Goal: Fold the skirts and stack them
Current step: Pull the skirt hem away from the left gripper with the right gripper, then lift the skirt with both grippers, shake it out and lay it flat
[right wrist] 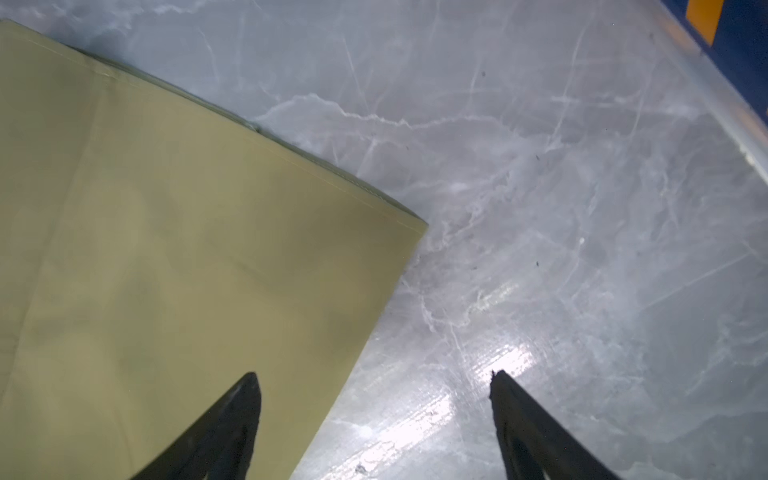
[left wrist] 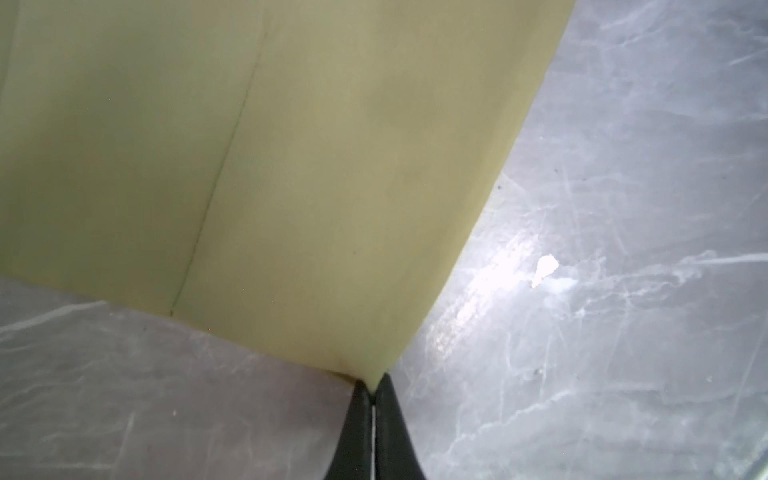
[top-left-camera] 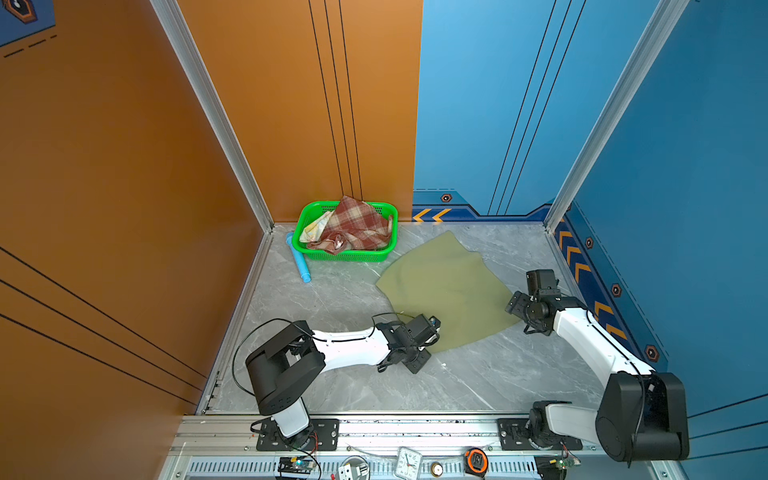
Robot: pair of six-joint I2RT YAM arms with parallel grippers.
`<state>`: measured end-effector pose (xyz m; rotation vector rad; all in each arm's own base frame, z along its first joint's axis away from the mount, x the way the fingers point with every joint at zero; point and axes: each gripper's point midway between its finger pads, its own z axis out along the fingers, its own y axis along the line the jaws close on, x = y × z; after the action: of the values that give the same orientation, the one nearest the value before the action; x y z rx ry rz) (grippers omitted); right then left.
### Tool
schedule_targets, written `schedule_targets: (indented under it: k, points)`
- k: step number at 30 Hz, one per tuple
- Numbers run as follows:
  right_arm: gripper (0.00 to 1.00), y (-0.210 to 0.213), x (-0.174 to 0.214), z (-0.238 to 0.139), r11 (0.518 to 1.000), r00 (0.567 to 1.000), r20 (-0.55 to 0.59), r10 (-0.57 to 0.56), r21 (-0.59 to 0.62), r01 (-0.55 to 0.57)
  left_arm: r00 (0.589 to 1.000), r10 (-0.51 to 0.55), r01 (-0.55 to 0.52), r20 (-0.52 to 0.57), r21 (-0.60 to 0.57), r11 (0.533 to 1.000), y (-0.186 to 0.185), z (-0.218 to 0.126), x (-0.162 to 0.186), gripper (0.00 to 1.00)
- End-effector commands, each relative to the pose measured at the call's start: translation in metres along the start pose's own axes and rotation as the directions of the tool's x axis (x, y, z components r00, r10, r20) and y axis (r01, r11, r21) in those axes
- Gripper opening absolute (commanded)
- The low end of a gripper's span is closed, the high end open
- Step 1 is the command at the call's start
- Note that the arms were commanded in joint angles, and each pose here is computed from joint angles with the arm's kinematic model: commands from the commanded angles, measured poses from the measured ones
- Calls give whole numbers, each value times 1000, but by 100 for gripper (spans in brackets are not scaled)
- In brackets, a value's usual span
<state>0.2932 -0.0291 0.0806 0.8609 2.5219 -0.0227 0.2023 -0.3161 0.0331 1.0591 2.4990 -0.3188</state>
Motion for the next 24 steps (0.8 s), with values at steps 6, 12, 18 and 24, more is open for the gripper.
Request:
schedule_targets:
  k: [6, 12, 18, 24]
  points:
    - [72, 3, 7, 26, 990, 990, -61, 126, -56, -130, 999, -7, 7, 44, -14, 1000, 0, -15, 1, 0]
    - [67, 6, 4, 50, 984, 983, -83, 164, -60, -169, 999, -8, 8, 47, -17, 1000, 1, -19, 2, 0]
    - [54, 6, 5, 65, 984, 981, -99, 167, -48, -172, 999, -16, 17, 51, -19, 1000, 4, -23, 1, 0]
    - [7, 4, -8, 69, 983, 983, -54, 175, -43, -177, 997, -20, 22, 80, -28, 999, 9, -35, -4, 0]
